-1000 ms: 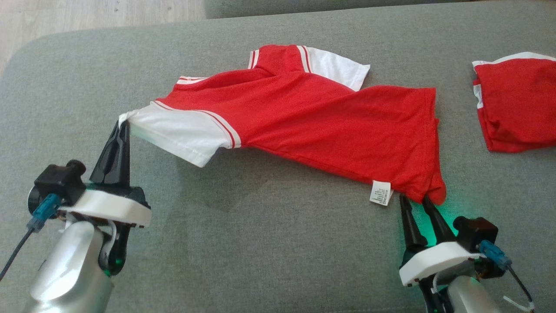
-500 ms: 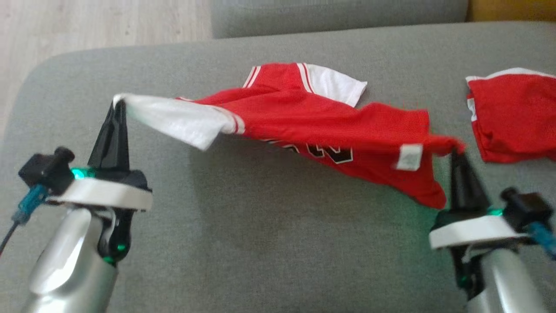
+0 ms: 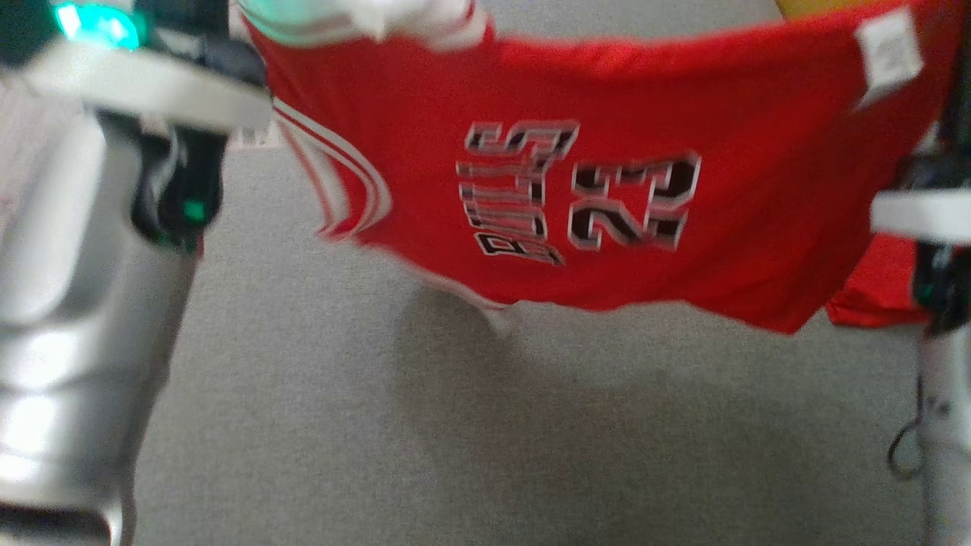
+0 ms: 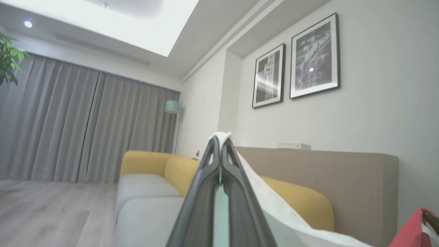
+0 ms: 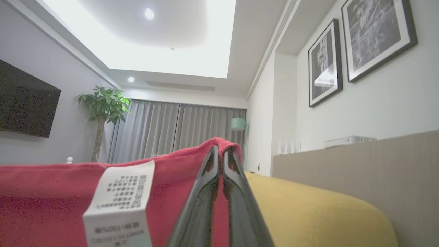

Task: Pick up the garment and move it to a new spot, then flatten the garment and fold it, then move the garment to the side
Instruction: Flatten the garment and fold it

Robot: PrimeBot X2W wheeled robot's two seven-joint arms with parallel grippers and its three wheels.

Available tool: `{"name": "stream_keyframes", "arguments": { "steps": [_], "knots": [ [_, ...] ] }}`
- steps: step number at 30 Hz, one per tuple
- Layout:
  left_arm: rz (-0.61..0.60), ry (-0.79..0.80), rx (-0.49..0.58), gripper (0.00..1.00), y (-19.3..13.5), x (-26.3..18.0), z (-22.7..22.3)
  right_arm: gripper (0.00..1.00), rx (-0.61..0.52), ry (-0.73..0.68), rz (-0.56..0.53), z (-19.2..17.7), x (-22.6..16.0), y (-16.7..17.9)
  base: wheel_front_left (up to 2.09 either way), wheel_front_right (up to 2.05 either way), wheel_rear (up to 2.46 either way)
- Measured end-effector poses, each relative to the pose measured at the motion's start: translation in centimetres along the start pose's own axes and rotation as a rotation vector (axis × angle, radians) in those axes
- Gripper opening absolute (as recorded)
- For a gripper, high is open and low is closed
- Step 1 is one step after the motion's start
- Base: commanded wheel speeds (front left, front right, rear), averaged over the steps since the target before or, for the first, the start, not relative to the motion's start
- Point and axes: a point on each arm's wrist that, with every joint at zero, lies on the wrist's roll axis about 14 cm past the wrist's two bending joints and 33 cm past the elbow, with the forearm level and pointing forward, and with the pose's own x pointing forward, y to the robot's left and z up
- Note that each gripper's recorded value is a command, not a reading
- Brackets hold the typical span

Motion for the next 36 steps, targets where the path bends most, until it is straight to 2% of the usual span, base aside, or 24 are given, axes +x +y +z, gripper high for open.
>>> {"name": "stream_keyframes", "arguments": {
  "steps": [3,6,10,12,17,22,25,29,33,36],
  "knots": [
    [-0.035,-0.08,0.031,0.0,-1.2,1.9,4.1,0.0,-0.031,-0.065,0.021,2.4,2.6,-0.1,0.0,0.0,0.0],
    [-0.02,-0.109,0.031,0.0,-0.9,3.3,6.4,0.0,-0.028,-0.073,0.049,3.1,5.1,0.8,0.0,0.0,0.0],
    [0.066,-0.015,0.02,0.0,2.2,4.4,4.4,0.0,-0.016,0.034,0.102,0.1,7.5,2.7,0.0,0.0,0.0],
    [0.138,0.058,0.034,0.0,5.4,4.9,1.7,0.0,-0.011,0.123,0.14,-3.1,9.2,4.0,0.0,0.0,0.0],
    [0.219,0.039,0.07,0.0,10.0,7.1,0.0,0.0,0.006,0.178,0.177,-6.7,13.4,5.8,0.0,0.0,0.0],
    [0.18,-0.1,0.099,0.0,11.0,11.0,1.2,0.0,-0.083,0.086,0.203,-6.9,18.5,6.0,0.0,0.0,0.0],
    [0.135,-0.125,0.083,0.0,10.7,12.5,0.1,0.0,-0.119,0.066,0.206,-8.1,20.5,5.7,0.0,0.0,0.0],
    [0.171,-0.005,0.009,0.0,12.9,10.2,-6.6,0.0,-0.111,0.164,0.224,-14.1,19.5,6.4,0.0,0.0,0.0],
    [0.287,0.181,-0.058,0.0,16.3,3.5,-14.4,0.0,-0.07,0.297,0.248,-20.5,16.1,7.8,0.0,0.0,0.0],
    [0.34,0.277,-0.108,0.0,16.6,-1.3,-18.0,0.0,-0.023,0.413,0.247,-24.4,12.1,8.2,0.0,0.0,0.0]
  ]
}}
